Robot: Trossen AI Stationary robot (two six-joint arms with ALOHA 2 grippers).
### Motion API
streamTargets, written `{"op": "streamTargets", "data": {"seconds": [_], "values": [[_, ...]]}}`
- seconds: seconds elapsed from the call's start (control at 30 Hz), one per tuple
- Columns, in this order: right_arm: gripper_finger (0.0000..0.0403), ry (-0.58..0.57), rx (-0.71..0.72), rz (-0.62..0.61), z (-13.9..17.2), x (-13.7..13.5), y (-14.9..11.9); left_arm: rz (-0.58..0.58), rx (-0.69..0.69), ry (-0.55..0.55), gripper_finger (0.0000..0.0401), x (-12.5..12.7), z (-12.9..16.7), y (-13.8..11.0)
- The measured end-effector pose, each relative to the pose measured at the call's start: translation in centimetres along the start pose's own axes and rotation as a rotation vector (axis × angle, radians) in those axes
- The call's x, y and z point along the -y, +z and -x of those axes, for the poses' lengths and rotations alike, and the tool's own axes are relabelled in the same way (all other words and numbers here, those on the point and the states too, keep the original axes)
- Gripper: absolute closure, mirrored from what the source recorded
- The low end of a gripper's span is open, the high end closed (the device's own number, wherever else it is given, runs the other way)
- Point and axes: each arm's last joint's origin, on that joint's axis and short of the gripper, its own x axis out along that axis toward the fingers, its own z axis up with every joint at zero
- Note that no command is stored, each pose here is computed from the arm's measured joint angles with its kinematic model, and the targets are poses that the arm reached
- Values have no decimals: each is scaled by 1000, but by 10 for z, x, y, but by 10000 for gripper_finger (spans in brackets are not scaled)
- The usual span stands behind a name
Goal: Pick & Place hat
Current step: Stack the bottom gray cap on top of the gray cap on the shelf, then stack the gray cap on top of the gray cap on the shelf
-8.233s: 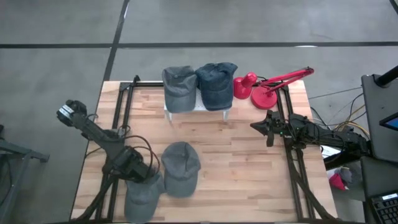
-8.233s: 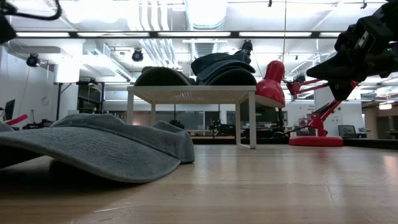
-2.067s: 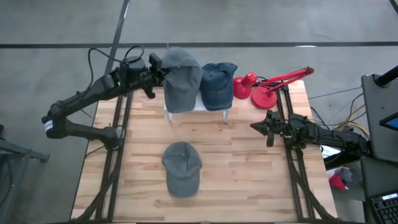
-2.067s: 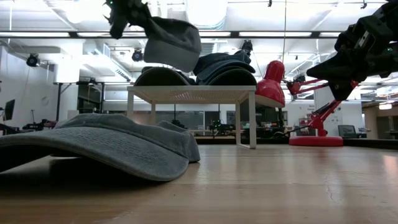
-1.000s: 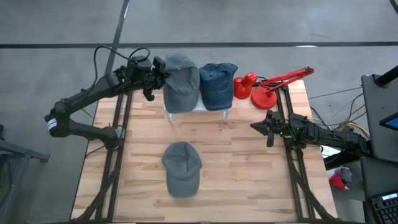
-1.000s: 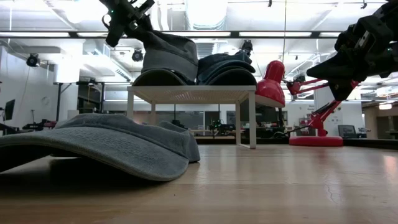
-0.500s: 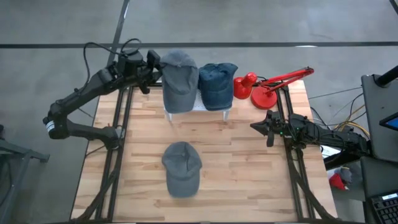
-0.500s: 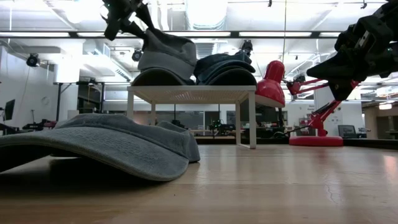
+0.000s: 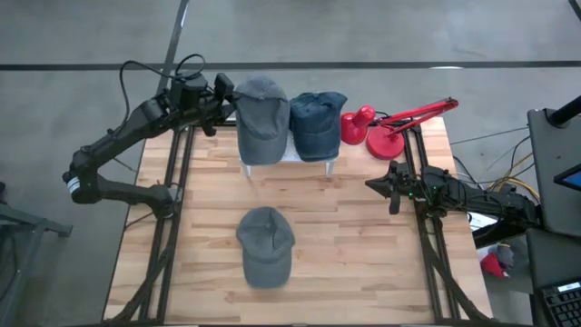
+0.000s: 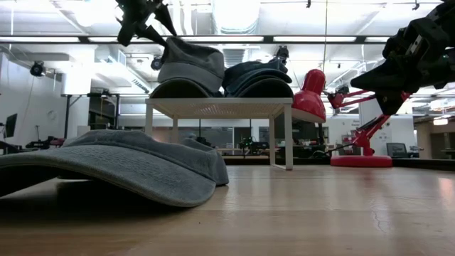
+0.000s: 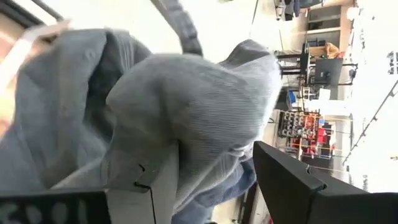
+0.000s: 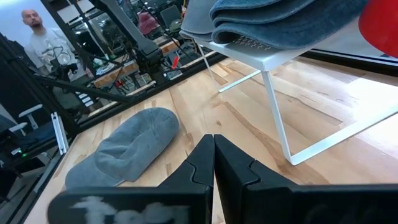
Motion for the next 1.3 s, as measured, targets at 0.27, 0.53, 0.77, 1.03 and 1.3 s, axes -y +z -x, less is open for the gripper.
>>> {"op": "streamTargets", "data": {"seconds": [0.27,0.53,0.77,1.03,1.3], "values": [[394,0,1,0,0,0,0,-98,13,106,207,-10,-4,5],[394,0,0,0,0,0,0,-154,11,116,207,-11,-8,5],[394,0,0,0,0,0,0,-224,24,24,207,6,15,9],[394,-1,0,0,0,0,0,-390,-98,-70,207,26,54,-2],[394,-1,0,0,0,0,0,-408,-366,89,207,8,72,-46]]}}
